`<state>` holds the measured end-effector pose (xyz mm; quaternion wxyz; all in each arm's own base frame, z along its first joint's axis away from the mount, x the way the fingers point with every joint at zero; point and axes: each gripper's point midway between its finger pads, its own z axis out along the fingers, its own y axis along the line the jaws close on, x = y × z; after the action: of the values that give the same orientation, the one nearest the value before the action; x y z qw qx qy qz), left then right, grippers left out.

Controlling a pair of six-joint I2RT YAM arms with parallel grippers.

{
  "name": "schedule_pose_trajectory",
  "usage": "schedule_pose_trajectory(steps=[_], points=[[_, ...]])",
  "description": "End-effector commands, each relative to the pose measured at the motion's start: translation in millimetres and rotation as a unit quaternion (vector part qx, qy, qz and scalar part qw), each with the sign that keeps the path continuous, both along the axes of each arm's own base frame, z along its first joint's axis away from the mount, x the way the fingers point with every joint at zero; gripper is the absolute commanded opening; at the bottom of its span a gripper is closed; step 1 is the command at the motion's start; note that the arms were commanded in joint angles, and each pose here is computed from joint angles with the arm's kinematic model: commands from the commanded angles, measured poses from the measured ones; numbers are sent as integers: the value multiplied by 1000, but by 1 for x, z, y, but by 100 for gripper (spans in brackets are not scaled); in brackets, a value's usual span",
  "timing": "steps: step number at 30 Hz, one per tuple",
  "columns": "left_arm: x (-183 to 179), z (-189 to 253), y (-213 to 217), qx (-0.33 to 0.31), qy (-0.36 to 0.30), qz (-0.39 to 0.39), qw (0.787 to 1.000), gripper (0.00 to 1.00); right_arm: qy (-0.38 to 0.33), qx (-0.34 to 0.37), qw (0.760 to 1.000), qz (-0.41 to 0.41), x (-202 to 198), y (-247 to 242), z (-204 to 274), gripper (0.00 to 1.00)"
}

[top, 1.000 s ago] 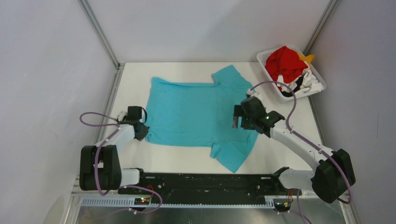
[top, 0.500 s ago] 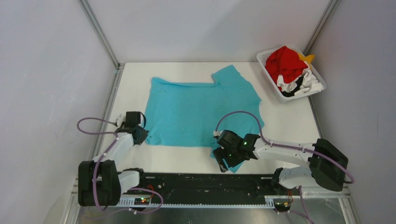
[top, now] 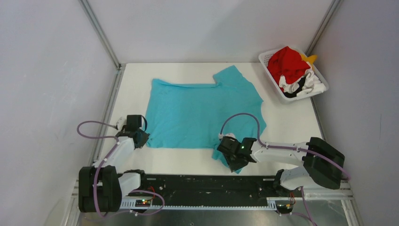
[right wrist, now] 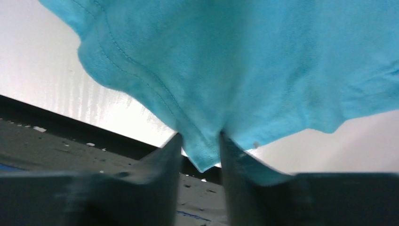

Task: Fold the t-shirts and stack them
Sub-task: Grab the side of the flattened tshirt closest away from the robot with both arms, then fold the flattened tshirt in 1/3 of the way

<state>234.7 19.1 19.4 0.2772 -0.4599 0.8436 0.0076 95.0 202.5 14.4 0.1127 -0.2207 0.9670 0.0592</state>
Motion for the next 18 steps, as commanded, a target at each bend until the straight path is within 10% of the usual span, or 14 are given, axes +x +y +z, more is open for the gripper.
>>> schedule_pose_trajectory(steps=[1, 5, 18], points=[[-5, 3, 10, 24, -10, 10, 1000, 0, -12, -62, 998, -22, -8, -29, -16, 28], [-15, -4, 6, 13, -8, 12, 1000, 0, -22, -62, 998, -14, -20, -34, -11, 0], [-53, 14, 10, 11, -60, 49, 997, 0, -43, 37, 998, 0, -56, -22, 34, 0]])
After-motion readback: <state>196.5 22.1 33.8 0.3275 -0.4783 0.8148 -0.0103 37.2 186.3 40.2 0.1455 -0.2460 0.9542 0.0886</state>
